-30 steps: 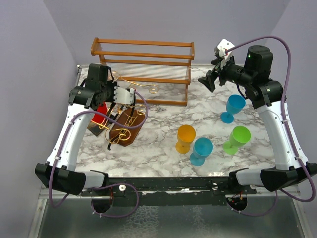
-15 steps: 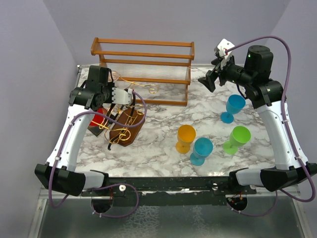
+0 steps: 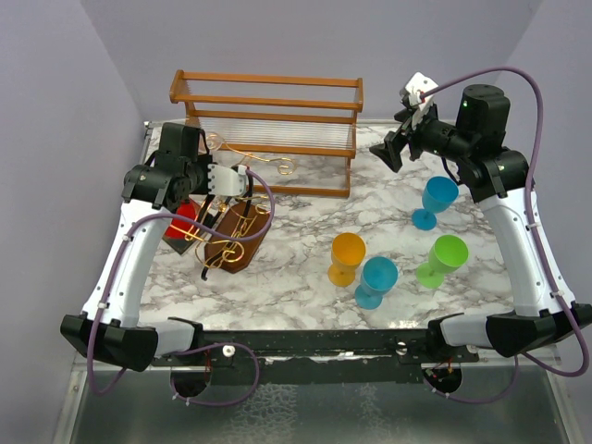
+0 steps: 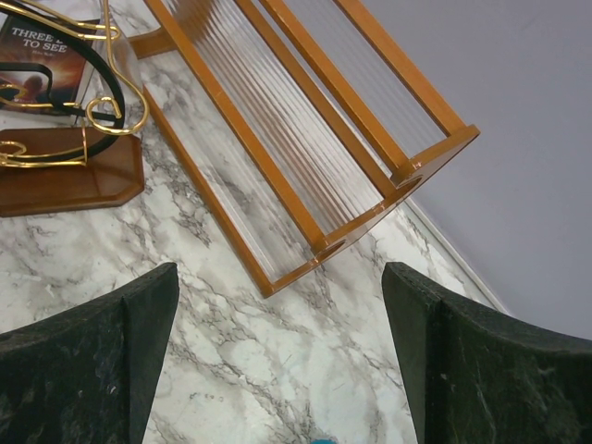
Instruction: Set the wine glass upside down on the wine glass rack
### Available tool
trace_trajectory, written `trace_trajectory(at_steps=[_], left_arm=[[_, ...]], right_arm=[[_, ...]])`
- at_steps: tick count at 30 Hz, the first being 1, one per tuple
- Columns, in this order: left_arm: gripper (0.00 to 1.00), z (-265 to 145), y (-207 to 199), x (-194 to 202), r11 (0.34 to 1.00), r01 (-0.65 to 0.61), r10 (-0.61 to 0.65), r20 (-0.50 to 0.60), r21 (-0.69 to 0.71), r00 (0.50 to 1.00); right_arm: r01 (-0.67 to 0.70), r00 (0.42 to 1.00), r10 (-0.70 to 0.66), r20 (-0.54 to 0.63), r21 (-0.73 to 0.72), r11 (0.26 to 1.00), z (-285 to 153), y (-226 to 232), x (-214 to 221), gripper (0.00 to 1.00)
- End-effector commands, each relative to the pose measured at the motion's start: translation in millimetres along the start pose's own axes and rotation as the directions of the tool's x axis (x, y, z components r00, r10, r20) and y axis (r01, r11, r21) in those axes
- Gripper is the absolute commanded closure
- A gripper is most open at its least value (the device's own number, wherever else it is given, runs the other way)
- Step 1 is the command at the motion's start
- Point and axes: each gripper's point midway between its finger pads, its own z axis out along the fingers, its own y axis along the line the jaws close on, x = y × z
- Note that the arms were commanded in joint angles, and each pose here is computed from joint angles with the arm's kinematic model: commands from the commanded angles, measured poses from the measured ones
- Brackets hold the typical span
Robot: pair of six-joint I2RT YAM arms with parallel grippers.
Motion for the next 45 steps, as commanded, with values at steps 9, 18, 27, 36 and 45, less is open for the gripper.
trace_trajectory(at_steps=[9, 18, 27, 36, 45], left_arm=[[0.84, -3, -12, -13, 0.999, -0.009, 0.006, 0.074, 0.033, 0.997], [0.78, -6, -23, -12, 0.997, -0.033, 0.027, 0.08, 0.073, 0.996], [0.77, -9, -26, -10, 0.993, -0.072, 0.065, 0.072, 0.096, 0.995], [0.68, -17, -26, -16, 0.992, -0.071, 0.06, 0.114, 0.103, 0.992], [0.57, -47, 0, -39, 0.999, 0.034, -0.041, 0.249, 0.033, 0.968]], right_arm=[[0.03, 0.999, -0.03, -0.013, 0.02, 0.999, -5, 0, 7, 0.09], [0.029, 0.999, -0.028, -0.02, 0.023, 0.999, -4, -1, 9, 0.09], [0.027, 0.999, -0.026, -0.025, 0.02, 0.999, -2, -1, 10, 0.09], [0.034, 0.999, -0.032, -0.043, 0.035, 0.999, -7, -1, 16, 0.09], [0.024, 0.993, -0.019, -0.114, 0.046, 0.999, -17, 6, 36, 0.09]])
